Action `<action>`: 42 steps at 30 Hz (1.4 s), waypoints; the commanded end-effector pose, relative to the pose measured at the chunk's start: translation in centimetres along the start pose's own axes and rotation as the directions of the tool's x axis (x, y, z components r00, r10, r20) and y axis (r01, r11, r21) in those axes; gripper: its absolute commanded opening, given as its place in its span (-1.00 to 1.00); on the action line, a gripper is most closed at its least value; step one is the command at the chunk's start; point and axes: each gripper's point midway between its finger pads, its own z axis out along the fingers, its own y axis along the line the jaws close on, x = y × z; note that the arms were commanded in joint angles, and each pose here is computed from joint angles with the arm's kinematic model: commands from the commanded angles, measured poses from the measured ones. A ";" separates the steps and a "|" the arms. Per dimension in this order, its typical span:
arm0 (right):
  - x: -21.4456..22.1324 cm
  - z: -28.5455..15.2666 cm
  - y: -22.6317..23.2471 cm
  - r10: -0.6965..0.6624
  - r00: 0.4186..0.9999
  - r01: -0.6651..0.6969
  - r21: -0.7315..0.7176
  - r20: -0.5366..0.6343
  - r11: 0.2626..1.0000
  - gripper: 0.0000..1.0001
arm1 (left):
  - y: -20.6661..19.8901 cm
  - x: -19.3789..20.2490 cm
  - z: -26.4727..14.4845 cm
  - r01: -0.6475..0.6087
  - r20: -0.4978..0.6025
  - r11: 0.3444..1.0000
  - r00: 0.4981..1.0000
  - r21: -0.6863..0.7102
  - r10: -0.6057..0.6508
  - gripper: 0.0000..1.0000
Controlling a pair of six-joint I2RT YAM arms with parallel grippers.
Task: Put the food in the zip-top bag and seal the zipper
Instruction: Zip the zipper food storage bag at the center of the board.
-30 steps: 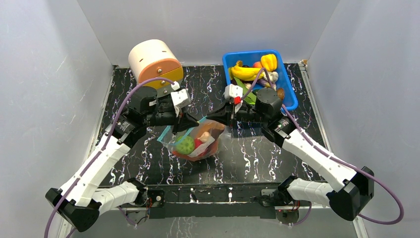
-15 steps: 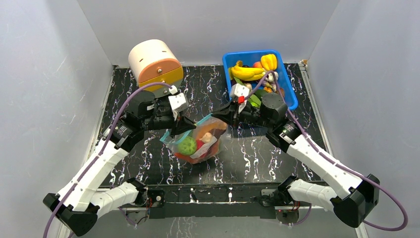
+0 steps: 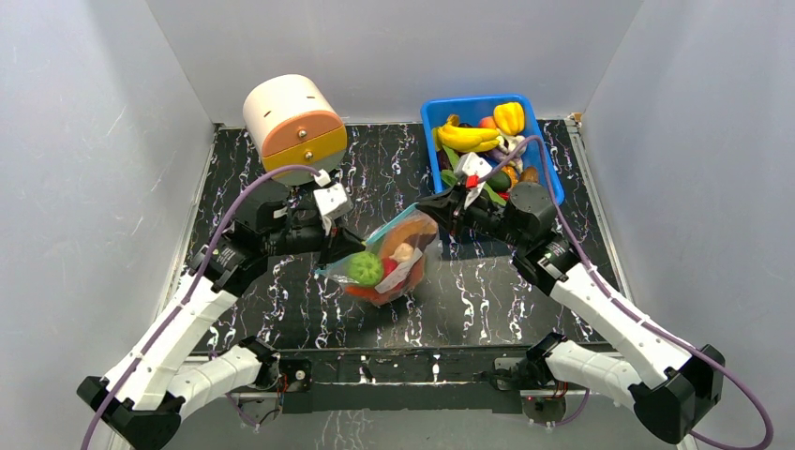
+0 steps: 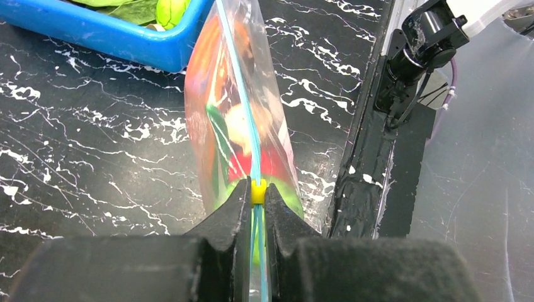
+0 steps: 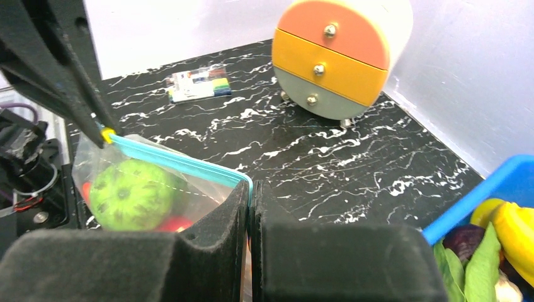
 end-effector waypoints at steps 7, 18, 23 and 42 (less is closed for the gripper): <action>-3.6 -2.5 -6.6 -0.078 0.986 0.025 0.336 0.145 0.942 -1.00 | -1.9 2.8 -2.0 0.099 -0.079 0.995 0.992 -0.007 -0.099 -1.00; -2.0 -5.5 -10.1 -0.010 0.985 -0.071 0.452 0.173 0.889 -1.00 | -3.6 4.8 -3.4 0.247 -0.088 0.968 0.964 -0.036 -0.250 -1.00; -1.8 -6.5 -9.0 -0.016 0.994 -0.034 0.436 0.111 0.899 -1.00 | -4.8 3.1 -3.5 0.288 -0.039 0.957 0.957 0.026 -0.287 -1.00; 1.8 -4.6 -6.7 0.128 0.985 -0.157 0.300 0.115 0.941 -0.78 | -1.1 6.2 -0.2 0.613 -0.058 0.767 0.773 -0.192 -0.632 -1.00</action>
